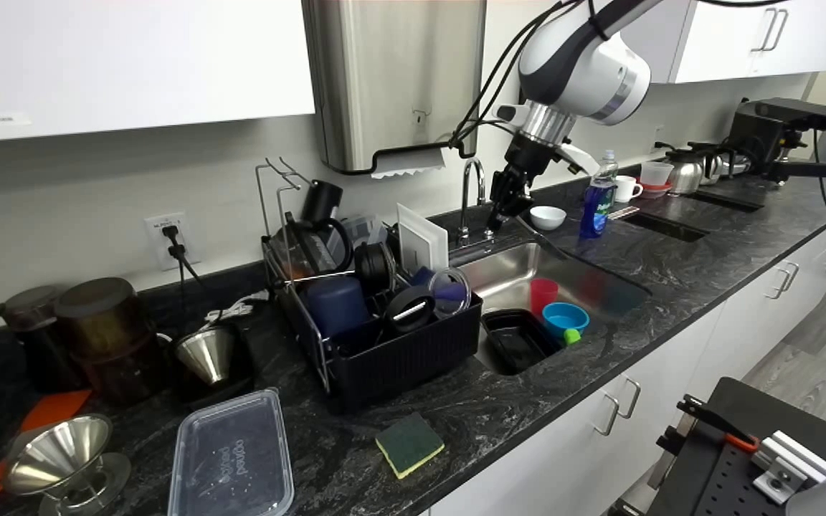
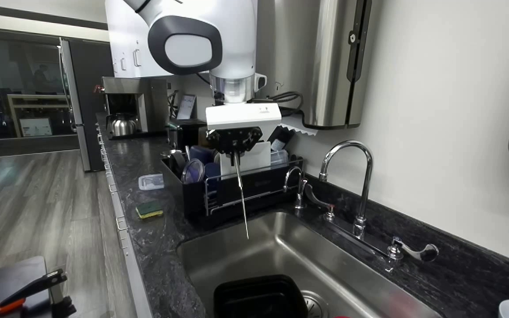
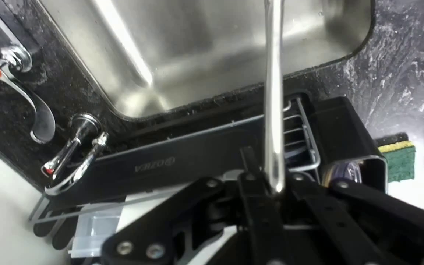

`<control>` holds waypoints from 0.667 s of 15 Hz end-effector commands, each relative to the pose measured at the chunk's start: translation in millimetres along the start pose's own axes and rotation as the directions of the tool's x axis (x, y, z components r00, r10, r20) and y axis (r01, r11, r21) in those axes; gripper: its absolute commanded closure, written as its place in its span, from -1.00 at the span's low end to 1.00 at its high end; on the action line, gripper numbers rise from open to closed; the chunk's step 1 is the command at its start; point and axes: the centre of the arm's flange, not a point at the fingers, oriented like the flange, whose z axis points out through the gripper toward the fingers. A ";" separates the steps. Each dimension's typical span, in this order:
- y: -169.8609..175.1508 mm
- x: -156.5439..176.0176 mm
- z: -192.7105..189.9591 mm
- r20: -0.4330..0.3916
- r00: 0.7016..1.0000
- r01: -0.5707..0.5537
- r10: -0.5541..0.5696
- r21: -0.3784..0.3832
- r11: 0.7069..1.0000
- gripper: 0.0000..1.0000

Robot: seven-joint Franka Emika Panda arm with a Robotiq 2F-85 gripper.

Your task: Pick up the butter knife from the dish drainer and put it inside the sink

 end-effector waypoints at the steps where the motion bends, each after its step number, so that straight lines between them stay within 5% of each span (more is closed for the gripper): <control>1: 12.8 -10.3 21.6 0.022 1.000 -0.006 0.006 -0.015 1.000 0.95; 10: 29.8 -50.2 61.9 0.039 0.999 -0.032 0.031 0.019 0.999 0.95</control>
